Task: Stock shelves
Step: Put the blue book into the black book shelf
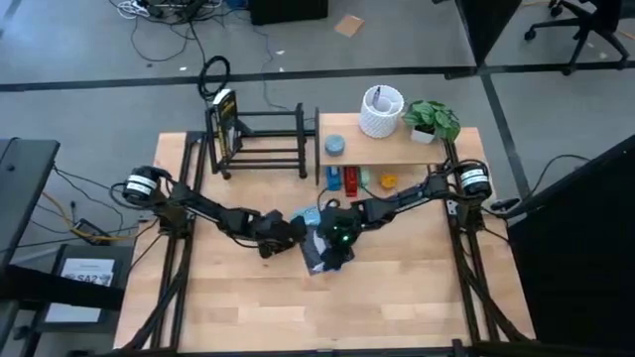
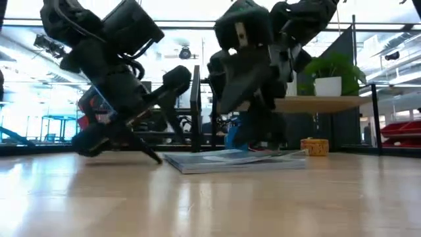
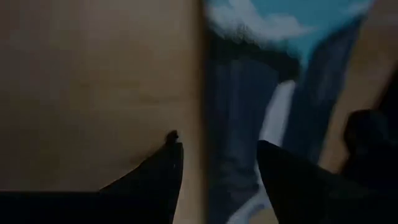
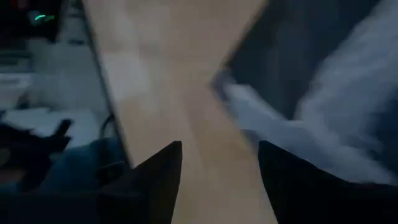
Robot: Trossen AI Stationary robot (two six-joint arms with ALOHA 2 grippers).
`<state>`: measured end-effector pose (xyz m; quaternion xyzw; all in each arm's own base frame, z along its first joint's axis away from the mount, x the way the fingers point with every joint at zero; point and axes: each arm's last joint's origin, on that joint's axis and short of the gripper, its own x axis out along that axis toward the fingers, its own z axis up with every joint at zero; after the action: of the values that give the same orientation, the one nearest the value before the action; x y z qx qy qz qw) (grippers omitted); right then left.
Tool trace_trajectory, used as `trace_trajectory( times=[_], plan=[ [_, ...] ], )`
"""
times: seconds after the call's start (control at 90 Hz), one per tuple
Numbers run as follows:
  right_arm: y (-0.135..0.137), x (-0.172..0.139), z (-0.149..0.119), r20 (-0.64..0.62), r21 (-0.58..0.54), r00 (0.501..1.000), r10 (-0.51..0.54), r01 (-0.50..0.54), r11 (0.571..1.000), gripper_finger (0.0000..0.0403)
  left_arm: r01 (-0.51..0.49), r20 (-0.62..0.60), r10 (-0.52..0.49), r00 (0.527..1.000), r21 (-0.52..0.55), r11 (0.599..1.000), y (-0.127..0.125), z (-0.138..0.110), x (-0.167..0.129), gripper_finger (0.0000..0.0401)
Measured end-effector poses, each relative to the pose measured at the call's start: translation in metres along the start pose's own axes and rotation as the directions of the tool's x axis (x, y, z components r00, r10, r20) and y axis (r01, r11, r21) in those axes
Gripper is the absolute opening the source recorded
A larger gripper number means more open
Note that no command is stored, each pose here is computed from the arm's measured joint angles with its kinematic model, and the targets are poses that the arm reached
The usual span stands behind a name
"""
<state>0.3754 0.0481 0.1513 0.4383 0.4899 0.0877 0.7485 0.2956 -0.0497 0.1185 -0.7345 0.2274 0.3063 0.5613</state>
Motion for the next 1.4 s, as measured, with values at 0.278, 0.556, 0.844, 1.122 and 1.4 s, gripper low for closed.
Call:
trace_trajectory(
  times=[0.278,0.556,0.844,1.122,1.4],
  plan=[
    [-0.013,-0.072,-0.007,0.03,0.205,0.931,-0.364,0.351,0.914,0.0143,0.001,-0.015,-0.001,1.0,-0.002,1.0,0.002,0.0,0.005,0.0186],
    [-0.065,-0.054,0.004,-0.047,0.258,0.919,-0.391,0.39,0.884,0.0134,-0.015,-0.008,0.015,1.0,0.0,1.0,0.003,0.0,0.005,0.0186],
    [-0.059,-0.026,0.008,-0.025,0.237,0.968,-0.25,0.248,0.939,0.0108,-0.012,0.032,0.012,0.999,0.003,1.0,0.005,0.001,0.005,0.0186],
    [-0.049,-0.017,0.004,-0.012,0.203,0.974,-0.224,0.222,0.954,0.0075,0.043,0.011,-0.044,0.999,0.089,0.995,0.0,0.0,0.004,0.0134],
    [-0.044,-0.028,-0.004,-0.077,0.17,0.97,-0.23,0.24,0.956,0.005,0.071,0.031,-0.077,0.997,0.162,0.984,-0.027,-0.015,-0.034,0.0009]
  ],
)
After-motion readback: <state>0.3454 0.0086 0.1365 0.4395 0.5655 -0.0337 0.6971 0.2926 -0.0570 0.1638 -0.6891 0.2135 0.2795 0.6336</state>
